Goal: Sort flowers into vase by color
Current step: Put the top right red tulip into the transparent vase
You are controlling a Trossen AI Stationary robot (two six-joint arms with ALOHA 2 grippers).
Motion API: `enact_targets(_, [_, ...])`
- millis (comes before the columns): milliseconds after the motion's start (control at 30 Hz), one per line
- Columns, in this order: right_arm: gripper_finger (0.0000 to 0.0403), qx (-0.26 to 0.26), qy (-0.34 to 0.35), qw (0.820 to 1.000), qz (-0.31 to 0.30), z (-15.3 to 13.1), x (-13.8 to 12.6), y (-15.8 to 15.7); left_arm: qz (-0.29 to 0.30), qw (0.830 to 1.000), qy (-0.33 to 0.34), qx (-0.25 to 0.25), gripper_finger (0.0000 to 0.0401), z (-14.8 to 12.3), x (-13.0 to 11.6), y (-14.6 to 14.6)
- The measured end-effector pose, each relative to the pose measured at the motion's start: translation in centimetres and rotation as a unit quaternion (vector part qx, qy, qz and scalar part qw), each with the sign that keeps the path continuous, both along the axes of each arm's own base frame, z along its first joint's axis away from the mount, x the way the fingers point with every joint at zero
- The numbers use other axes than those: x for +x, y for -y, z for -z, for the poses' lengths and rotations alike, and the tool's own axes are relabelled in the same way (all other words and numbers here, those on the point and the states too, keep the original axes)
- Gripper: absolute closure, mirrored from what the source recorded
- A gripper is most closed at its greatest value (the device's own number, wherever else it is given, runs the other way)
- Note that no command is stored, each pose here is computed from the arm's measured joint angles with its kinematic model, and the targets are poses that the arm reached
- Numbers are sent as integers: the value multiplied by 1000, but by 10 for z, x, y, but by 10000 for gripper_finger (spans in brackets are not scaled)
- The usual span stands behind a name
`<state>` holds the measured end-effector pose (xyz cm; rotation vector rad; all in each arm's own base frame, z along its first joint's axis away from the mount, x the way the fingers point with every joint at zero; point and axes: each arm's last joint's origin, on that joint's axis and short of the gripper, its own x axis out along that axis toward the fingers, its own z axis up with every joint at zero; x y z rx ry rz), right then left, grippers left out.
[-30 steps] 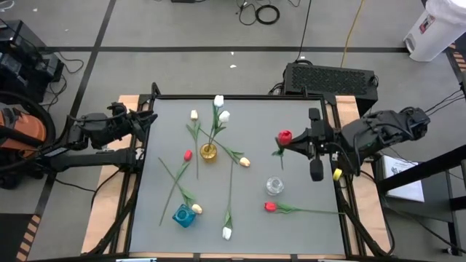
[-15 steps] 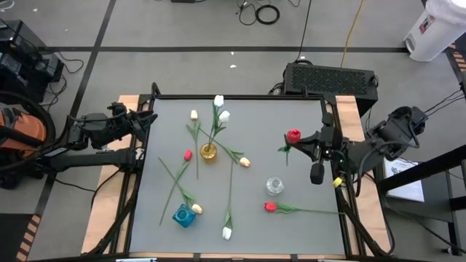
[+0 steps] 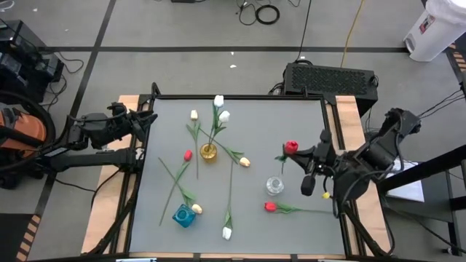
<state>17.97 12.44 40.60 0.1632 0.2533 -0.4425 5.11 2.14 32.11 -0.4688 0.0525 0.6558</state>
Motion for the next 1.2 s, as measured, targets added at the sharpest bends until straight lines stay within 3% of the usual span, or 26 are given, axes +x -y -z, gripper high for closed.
enact_targets(533, [403,33,40,999,2,1,-3,-11,0,1000,1,0,230,0,0,0])
enact_targets(1200, [403,29,15,999,9,9,-7,-10,0,1000,1,-1,230,0,0,0])
